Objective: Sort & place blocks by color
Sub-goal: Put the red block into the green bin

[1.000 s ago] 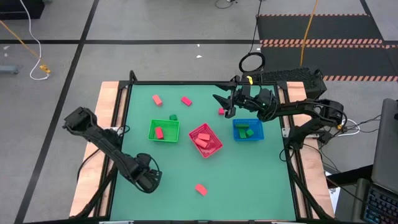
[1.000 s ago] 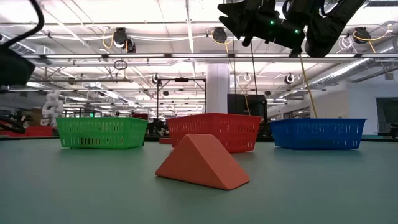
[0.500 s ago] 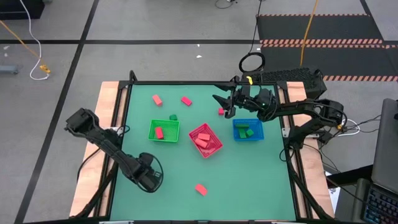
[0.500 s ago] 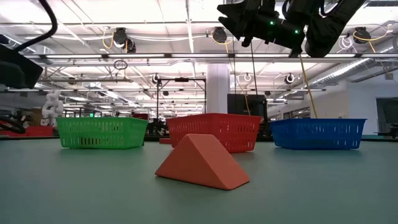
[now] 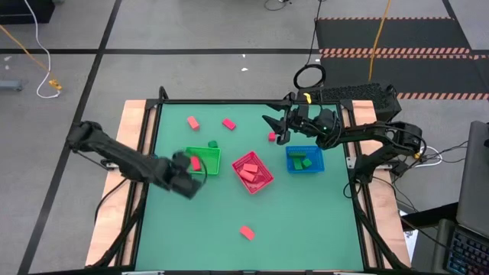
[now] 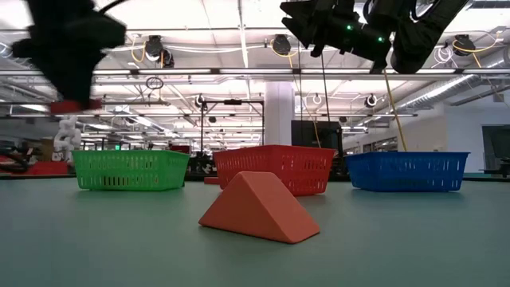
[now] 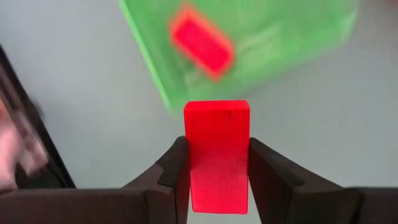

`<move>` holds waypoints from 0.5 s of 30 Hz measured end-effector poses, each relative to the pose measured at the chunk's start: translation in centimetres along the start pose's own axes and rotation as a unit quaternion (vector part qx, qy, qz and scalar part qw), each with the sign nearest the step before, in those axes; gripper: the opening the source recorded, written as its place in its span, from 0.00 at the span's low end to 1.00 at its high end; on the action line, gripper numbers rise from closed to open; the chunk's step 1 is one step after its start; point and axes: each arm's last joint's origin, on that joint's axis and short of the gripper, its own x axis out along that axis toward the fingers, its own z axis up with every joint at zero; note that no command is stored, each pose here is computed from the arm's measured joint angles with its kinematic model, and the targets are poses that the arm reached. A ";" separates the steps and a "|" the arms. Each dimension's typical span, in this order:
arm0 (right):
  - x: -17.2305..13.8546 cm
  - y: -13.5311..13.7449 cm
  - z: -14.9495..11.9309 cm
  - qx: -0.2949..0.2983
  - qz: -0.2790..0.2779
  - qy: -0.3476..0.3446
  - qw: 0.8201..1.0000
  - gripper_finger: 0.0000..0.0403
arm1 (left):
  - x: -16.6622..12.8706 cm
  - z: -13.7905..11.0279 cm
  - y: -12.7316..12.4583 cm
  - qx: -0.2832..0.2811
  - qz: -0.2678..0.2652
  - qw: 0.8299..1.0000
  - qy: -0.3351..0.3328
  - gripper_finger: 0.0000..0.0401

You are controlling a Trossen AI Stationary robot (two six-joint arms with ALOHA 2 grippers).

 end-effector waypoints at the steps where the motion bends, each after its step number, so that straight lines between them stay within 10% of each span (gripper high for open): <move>1: 0.0 0.0 0.0 0.000 0.000 0.000 1.000 0.58 | -0.4 1.0 0.3 -0.003 -0.007 1.000 -0.025 0.31; 15: 0.0 0.0 -0.3 -0.008 -0.002 0.018 1.000 0.58 | 2.8 9.1 -0.4 0.021 -0.041 0.994 -0.095 0.31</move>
